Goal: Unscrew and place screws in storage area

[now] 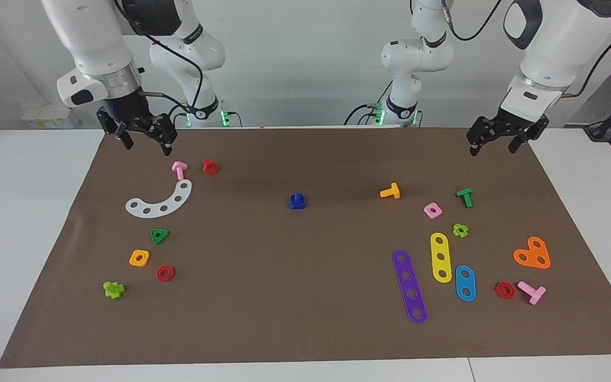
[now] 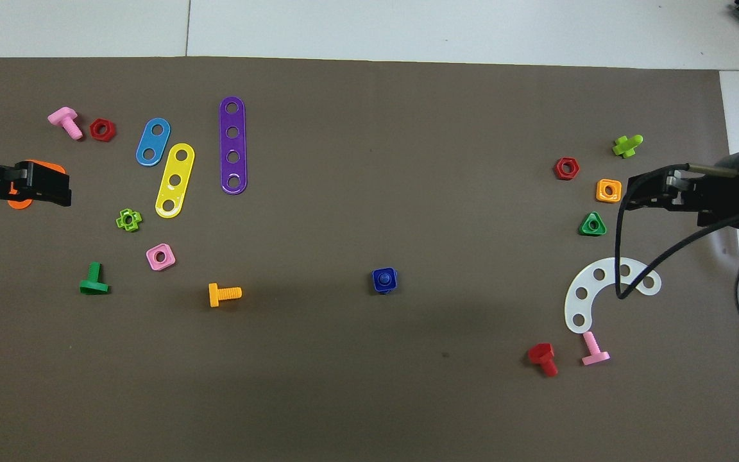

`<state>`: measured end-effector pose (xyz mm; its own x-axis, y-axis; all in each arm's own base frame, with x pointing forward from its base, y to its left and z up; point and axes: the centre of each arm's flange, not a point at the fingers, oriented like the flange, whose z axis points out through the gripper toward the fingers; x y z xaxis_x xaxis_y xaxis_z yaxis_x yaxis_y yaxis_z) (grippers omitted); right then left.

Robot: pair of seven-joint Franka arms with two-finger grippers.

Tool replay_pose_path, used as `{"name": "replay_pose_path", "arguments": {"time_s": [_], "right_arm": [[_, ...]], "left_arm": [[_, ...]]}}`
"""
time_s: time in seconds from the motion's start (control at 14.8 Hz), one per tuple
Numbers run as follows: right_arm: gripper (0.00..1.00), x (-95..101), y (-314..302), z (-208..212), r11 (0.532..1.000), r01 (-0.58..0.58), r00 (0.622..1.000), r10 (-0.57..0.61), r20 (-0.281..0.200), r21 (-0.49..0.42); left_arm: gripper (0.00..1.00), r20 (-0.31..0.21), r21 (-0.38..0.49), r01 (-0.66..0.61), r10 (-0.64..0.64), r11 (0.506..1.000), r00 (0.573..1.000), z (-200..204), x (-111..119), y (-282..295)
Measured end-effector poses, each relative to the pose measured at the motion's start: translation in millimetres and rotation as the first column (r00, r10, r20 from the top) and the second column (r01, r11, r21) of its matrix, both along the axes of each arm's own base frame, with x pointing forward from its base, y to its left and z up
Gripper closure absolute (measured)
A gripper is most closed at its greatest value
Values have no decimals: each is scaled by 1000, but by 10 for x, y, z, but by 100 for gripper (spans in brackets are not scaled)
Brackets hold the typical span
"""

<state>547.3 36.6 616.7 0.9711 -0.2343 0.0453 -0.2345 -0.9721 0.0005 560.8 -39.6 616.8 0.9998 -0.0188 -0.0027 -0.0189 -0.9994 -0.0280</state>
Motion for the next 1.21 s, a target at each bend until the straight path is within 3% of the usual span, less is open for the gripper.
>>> {"name": "replay_pose_path", "arguments": {"time_s": [0.34,0.67,0.94,1.21], "right_arm": [[0,0,0,0,1000,0,1000,0,0,0],[0,0,0,0,1000,0,1000,0,0,0],[0,0,0,0,1000,0,1000,0,0,0],[0,0,0,0,1000,0,1000,0,0,0]], "left_arm": [[0,-14,-12,47,-47,999,999,-61,-37,-160],[0,-18,-53,26,-27,998,999,-588,-407,-1655],[3,50,-125,-90,97,988,994,-1353,-678,-3122],[4,43,-134,-94,100,987,994,-2274,-832,-3897]]}}
